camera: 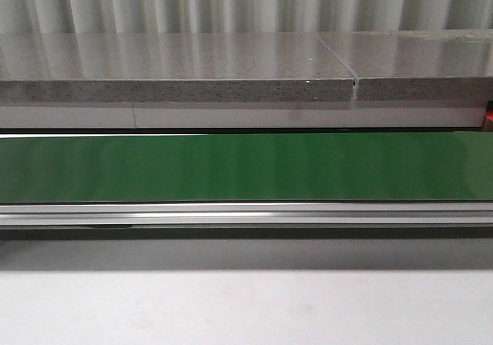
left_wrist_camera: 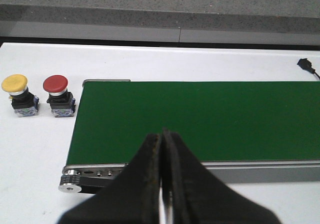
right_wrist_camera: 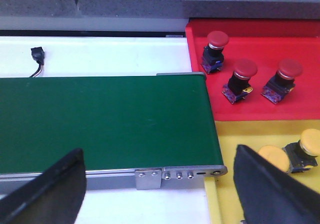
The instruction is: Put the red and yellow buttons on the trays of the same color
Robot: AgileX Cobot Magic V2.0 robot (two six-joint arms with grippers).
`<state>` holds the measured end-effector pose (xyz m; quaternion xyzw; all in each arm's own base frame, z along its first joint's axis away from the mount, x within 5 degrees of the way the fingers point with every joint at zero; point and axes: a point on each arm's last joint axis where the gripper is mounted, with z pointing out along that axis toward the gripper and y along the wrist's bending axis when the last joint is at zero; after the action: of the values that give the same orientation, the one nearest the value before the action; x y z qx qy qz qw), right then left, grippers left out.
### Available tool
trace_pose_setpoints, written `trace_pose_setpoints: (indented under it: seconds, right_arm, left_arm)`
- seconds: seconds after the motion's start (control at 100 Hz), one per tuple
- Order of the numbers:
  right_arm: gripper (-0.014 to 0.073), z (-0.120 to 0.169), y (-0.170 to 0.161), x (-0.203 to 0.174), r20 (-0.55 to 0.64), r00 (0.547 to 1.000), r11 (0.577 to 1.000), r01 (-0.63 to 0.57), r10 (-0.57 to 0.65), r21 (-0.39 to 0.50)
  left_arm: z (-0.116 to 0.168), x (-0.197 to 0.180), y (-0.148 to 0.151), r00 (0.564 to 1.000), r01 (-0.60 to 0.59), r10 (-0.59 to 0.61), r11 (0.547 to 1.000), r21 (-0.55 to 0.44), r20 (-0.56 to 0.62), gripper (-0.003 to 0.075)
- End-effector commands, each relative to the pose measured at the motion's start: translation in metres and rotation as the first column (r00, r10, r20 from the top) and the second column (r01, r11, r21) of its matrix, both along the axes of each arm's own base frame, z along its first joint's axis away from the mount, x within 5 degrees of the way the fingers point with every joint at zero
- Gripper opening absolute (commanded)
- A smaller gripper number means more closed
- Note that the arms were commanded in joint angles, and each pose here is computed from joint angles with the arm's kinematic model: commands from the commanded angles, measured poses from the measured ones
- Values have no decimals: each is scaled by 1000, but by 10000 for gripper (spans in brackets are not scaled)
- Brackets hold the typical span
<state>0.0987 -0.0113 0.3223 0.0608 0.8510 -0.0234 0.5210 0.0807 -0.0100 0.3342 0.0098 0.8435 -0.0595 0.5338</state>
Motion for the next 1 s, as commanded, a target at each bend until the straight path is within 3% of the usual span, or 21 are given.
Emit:
trace_pose_setpoints:
  seconds: [0.0, 0.08, 0.32, 0.42, 0.99]
  right_arm:
    - [563, 11, 1, -6, 117, 993, 1000, -6, 9, -30]
    - [472, 8, 1, -9, 129, 992, 999, -6, 10, -31]
    - [19, 7, 1, -10, 137, 991, 999, -6, 10, -32]
    - [-127, 7, 1, -10, 138, 990, 999, -5, 10, -32]
    - [-120, 7, 1, -10, 137, 991, 999, -6, 10, -32]
  left_arm:
    - [13, 2, -1, 996, 5, -3, 1000, -17, 92, -20]
    - [13, 2, -1, 996, 5, -3, 1000, -17, 92, -20]
    - [13, 2, -1, 996, 5, -3, 1000, -17, 92, -20]
    - [13, 2, -1, 996, 5, -3, 1000, -17, 92, -20]
    - [13, 2, -1, 996, 5, -3, 1000, -17, 92, -20]
